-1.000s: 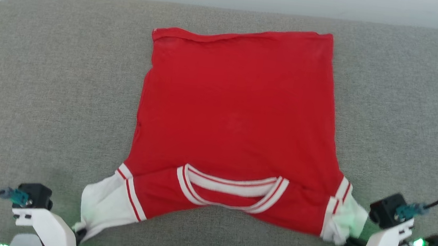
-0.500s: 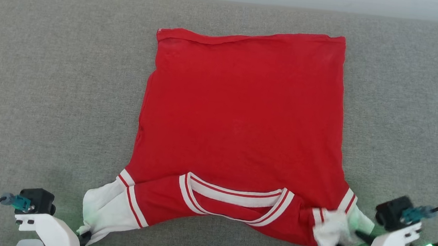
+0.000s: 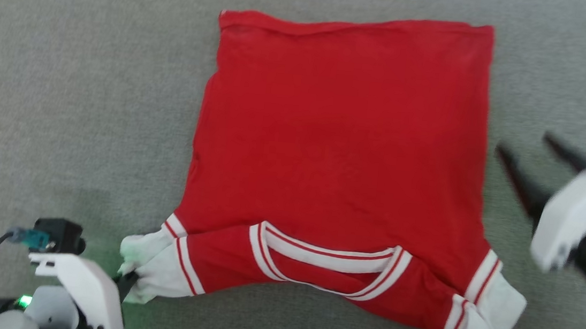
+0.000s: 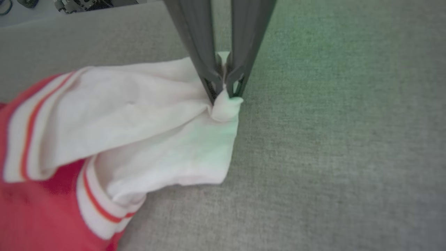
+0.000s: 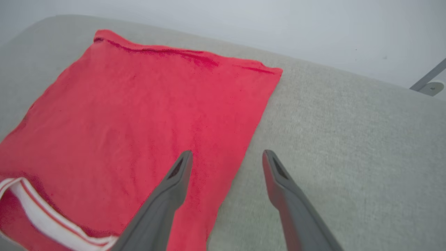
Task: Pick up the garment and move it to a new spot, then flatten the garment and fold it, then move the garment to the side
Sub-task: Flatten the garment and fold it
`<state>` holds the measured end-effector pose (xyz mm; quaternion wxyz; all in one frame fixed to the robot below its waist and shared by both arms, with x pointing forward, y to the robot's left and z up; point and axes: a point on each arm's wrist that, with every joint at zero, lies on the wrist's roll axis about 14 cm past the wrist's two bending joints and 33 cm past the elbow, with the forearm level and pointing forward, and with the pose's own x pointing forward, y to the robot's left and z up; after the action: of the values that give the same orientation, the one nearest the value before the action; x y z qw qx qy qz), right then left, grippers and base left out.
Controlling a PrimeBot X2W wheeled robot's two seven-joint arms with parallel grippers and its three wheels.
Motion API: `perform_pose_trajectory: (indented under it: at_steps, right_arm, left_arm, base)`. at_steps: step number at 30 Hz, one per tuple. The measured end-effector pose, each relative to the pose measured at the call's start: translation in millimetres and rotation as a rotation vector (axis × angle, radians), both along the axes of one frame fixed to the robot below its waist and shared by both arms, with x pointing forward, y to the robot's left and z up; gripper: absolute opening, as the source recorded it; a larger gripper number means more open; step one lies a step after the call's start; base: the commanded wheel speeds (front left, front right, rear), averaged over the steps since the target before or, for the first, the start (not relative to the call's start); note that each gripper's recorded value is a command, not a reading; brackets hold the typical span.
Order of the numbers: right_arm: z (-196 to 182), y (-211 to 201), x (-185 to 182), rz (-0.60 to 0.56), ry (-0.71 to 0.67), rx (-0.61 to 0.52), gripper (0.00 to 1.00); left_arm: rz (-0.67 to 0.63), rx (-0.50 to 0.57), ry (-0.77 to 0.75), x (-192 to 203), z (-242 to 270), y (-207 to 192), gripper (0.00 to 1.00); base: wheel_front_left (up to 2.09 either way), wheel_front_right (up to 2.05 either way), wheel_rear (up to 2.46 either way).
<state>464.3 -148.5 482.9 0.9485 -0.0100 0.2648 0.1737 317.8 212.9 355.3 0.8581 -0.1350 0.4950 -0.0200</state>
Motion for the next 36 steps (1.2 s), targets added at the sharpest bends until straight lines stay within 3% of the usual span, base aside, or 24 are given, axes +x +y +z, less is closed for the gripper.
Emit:
perform_pose_trajectory:
  at_steps: [8, 15, 28, 29, 30, 36]
  right_arm:
    - [-19, 5, 81, -0.017, 0.012, -0.024, 1.0]
    - [-56, 1, 131, -0.057, 0.149, -0.083, 1.0]
    - [-128, 22, 150, -0.089, 0.592, -0.091, 1.0]
    - [-127, 22, 150, -0.085, 0.604, -0.108, 0.4]
    - [-127, 21, 149, -0.082, 0.605, -0.118, 0.0]
    - [-118, 27, 143, -0.039, 0.533, -0.163, 0.0]
  left_arm:
    - [-0.015, -0.006, -0.017, 13, -4, -2, 0.0]
    - [-0.005, -0.025, -0.01, 17, -11, -2, 0.0]
    - [0.054, -0.061, 0.006, 14, -24, 4, 0.0]
    - [0.056, -0.063, 0.004, 14, -24, 4, 0.0]
    - [0.057, -0.063, 0.004, 14, -24, 4, 0.0]
    - [0.054, -0.065, -0.01, 18, -25, 6, 0.0]
  base:
    - [0.0, 0.0, 0.0]
    - [0.0, 0.0, 0.0]
    - [0.0, 0.0, 0.0]
    - [0.0, 0.0, 0.0]
    - [0.0, 0.0, 0.0]
    - [0.0, 0.0, 0.0]
